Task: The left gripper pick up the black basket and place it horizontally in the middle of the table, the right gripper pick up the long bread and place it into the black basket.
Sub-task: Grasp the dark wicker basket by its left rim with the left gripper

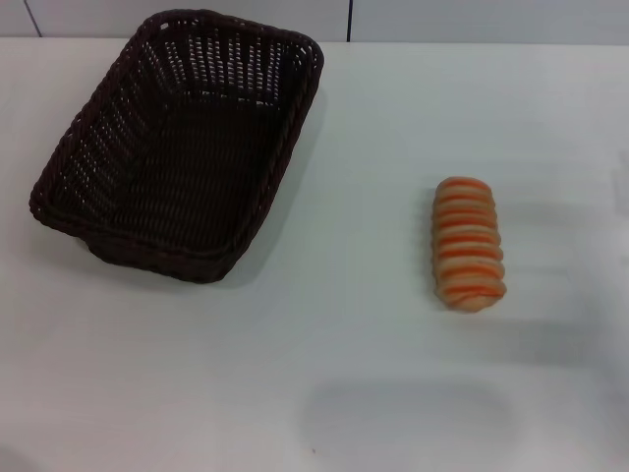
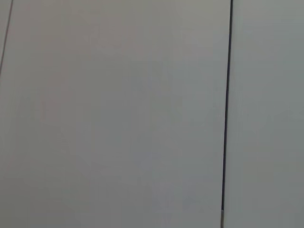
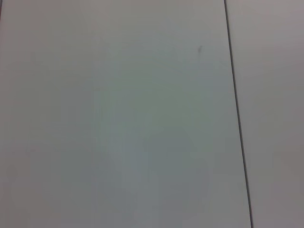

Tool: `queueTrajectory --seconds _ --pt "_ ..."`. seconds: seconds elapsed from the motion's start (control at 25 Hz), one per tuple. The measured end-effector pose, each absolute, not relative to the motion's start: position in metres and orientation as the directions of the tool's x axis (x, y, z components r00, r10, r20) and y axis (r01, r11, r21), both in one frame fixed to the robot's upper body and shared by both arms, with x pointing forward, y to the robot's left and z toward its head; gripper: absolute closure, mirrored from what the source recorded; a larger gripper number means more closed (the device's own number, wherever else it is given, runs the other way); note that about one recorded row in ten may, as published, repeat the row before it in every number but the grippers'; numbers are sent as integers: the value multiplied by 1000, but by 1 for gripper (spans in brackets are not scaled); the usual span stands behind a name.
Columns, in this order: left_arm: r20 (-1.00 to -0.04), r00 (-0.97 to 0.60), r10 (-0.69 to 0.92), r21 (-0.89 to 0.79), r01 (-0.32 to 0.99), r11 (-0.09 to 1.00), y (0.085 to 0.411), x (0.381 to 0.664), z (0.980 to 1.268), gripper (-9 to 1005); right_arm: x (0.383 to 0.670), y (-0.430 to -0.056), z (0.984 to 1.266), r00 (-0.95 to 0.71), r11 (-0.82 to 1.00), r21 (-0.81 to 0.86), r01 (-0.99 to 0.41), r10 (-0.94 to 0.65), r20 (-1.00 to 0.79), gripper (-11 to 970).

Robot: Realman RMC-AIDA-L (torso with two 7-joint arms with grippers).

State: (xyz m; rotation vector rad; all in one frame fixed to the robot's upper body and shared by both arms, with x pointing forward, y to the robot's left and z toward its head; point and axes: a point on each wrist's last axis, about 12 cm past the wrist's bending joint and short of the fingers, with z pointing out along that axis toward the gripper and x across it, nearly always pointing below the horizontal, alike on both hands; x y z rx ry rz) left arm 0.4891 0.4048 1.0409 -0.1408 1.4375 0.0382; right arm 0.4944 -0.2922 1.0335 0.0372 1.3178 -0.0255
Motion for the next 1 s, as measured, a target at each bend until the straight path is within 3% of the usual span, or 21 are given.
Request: queueTrajectory --seconds 0.2,0.28,0.32,0.36,0.6,0.84,1.0 --pt "-985 141 -103 -117 -94 989 404 490 1042 129 494 -292 1033 249 999 13 40 2 -968 393" --pt "-973 144 -178 -184 -27 983 406 491 1048 130 494 -292 1033 249 999 14 40 3 -968 393" --pt "-960 127 -250 -242 74 967 408 495 1060 130 493 -292 1033 251 999 17 42 6 -968 393" --pt "-960 127 -250 -242 74 967 408 495 1060 130 493 -292 1033 251 999 17 42 6 -968 393" --pt "-926 -109 -362 -376 366 851 402 521 1127 131 492 -293 1033 253 999 20 46 8 -967 393" --pt "-897 -322 -304 -414 370 832 392 533 1164 133 491 -293 1033 257 999 22 47 9 -966 393" --pt "-866 -476 -154 -343 340 876 370 545 1190 133 492 -293 1034 257 999 19 45 7 -966 392"
